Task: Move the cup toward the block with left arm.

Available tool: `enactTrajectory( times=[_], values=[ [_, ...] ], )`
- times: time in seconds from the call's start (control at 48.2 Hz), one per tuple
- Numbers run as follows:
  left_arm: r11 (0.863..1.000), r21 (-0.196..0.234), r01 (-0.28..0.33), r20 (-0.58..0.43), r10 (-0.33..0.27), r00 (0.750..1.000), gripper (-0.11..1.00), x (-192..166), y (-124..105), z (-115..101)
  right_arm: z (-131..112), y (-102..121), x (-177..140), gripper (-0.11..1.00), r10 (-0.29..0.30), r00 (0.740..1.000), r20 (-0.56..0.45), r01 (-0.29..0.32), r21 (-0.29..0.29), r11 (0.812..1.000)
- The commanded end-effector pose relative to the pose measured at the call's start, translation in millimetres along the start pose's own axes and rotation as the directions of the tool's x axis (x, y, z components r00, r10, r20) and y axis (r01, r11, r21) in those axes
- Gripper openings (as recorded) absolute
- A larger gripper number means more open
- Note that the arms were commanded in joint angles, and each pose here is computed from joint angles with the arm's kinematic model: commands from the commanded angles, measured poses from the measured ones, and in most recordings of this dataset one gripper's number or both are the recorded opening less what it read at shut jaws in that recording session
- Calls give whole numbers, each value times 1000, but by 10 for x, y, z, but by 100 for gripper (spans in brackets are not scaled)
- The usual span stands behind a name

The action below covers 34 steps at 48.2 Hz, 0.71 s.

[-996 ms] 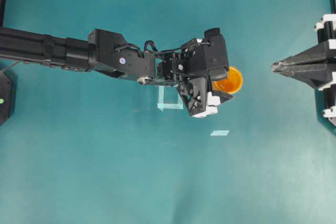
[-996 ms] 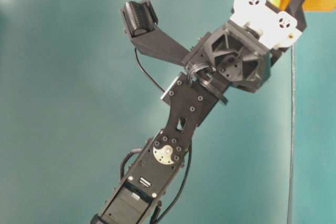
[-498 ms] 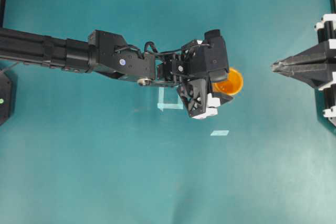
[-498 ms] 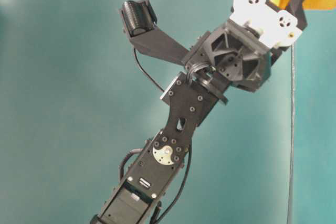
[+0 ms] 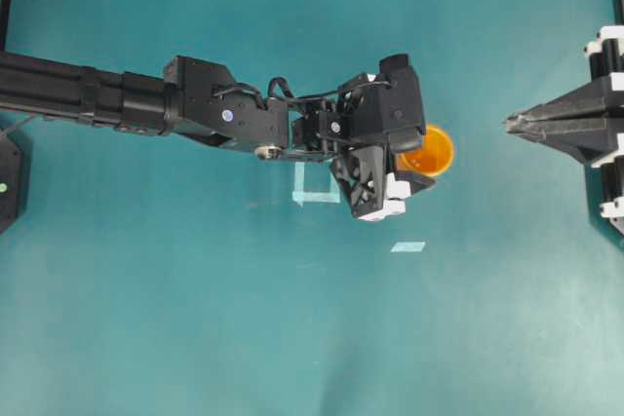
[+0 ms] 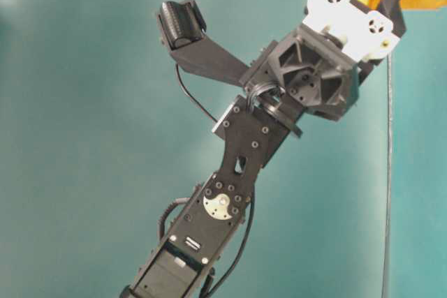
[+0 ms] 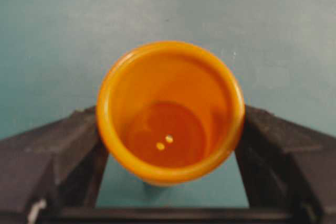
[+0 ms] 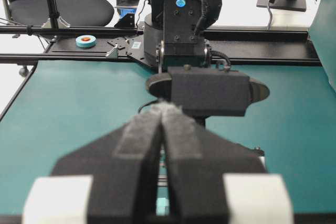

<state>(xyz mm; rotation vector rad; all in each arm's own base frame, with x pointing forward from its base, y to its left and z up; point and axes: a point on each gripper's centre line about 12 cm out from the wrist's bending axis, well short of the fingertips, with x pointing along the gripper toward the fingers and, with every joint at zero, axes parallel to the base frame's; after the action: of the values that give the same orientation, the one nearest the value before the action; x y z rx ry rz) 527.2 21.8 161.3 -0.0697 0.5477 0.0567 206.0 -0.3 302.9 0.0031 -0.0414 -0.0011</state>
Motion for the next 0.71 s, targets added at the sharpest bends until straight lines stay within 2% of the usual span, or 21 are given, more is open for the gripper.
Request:
enactTrajectory(
  times=[0.0,0.685],
  values=[
    [1000,2,7,70,-7,998,71,-116,-32,264,132,0,25,0,0,999,34,0,1,1000],
    [1000,2,7,64,-7,998,71,-114,-31,239,130,0,25,0,0,999,32,0,0,1000]
  ],
)
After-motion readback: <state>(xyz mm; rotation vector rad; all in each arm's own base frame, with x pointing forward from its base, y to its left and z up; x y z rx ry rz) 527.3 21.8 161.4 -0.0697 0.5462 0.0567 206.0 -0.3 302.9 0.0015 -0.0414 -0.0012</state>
